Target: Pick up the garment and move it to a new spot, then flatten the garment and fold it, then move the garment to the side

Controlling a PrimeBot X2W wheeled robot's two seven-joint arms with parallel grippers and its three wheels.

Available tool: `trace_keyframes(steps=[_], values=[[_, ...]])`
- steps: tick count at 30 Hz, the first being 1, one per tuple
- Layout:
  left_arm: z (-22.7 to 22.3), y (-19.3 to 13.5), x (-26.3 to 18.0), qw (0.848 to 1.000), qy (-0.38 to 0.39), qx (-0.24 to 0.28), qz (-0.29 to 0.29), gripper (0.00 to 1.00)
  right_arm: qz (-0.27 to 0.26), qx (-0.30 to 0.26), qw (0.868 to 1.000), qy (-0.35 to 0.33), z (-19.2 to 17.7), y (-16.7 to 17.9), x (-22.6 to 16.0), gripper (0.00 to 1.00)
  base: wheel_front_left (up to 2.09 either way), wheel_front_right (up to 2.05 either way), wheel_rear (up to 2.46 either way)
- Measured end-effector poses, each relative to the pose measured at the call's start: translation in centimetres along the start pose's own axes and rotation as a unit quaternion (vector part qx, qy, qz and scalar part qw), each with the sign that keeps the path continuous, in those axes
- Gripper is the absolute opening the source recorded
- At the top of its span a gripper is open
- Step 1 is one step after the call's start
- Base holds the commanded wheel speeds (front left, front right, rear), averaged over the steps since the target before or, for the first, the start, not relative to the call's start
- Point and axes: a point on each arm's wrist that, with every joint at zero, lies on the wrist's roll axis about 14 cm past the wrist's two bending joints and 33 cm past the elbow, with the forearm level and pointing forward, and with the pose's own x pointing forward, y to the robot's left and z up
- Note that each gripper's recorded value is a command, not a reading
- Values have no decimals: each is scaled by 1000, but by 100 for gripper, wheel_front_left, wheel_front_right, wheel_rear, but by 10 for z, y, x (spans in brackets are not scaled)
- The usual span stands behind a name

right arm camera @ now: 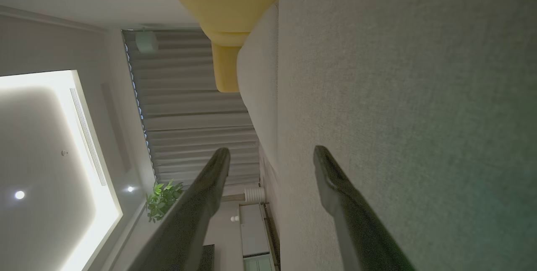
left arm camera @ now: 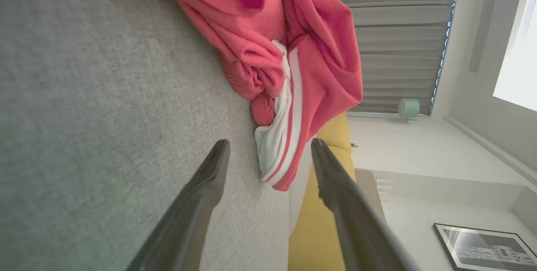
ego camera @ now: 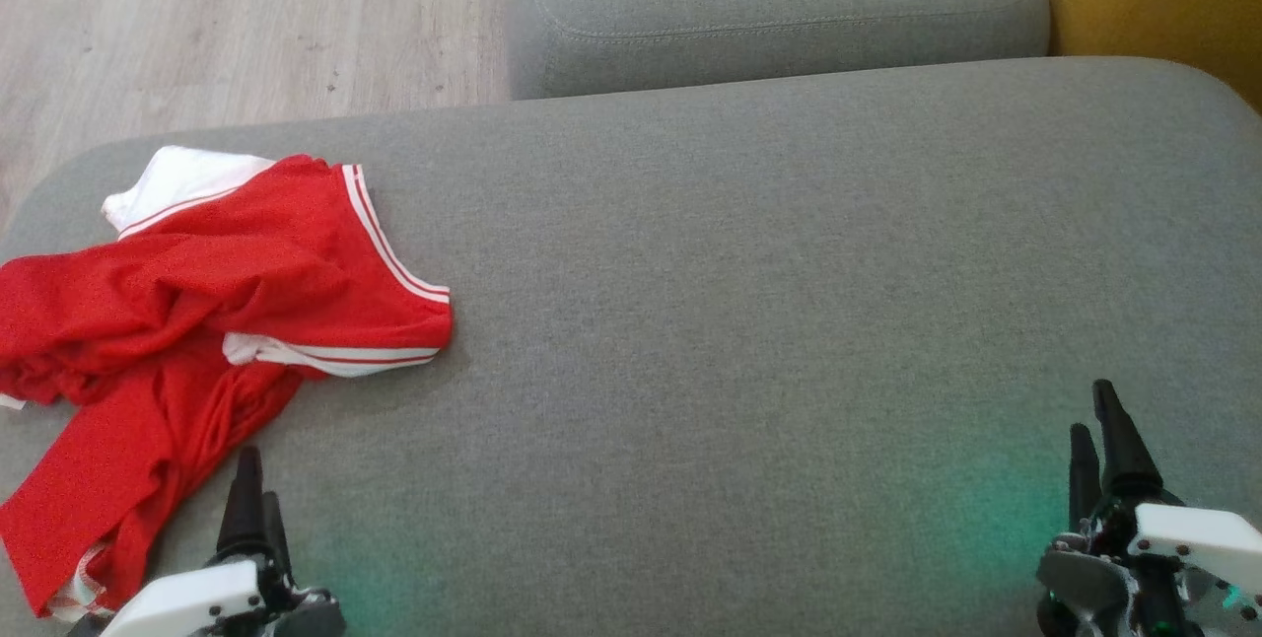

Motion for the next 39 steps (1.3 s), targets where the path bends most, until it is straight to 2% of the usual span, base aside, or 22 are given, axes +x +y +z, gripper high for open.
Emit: trace_keyframes(steps=[9, 19, 29, 39], values=[[-3, -4, 1, 1000, -1, 23, -5, 100, 7, -57, 998, 4, -5, 6, 1, 100, 0, 0, 0], [-5, -5, 1, 996, -3, 91, -5, 100, 18, -147, 989, 8, -11, 14, 3, 100, 0, 0, 0], [-6, -3, 0, 987, -3, 163, -2, 100, 28, -222, 974, 14, -19, 19, 3, 100, 0, 0, 0], [-12, -9, 0, 969, 2, 245, -13, 100, 37, -305, 951, 21, -28, 21, 2, 100, 0, 0, 0]])
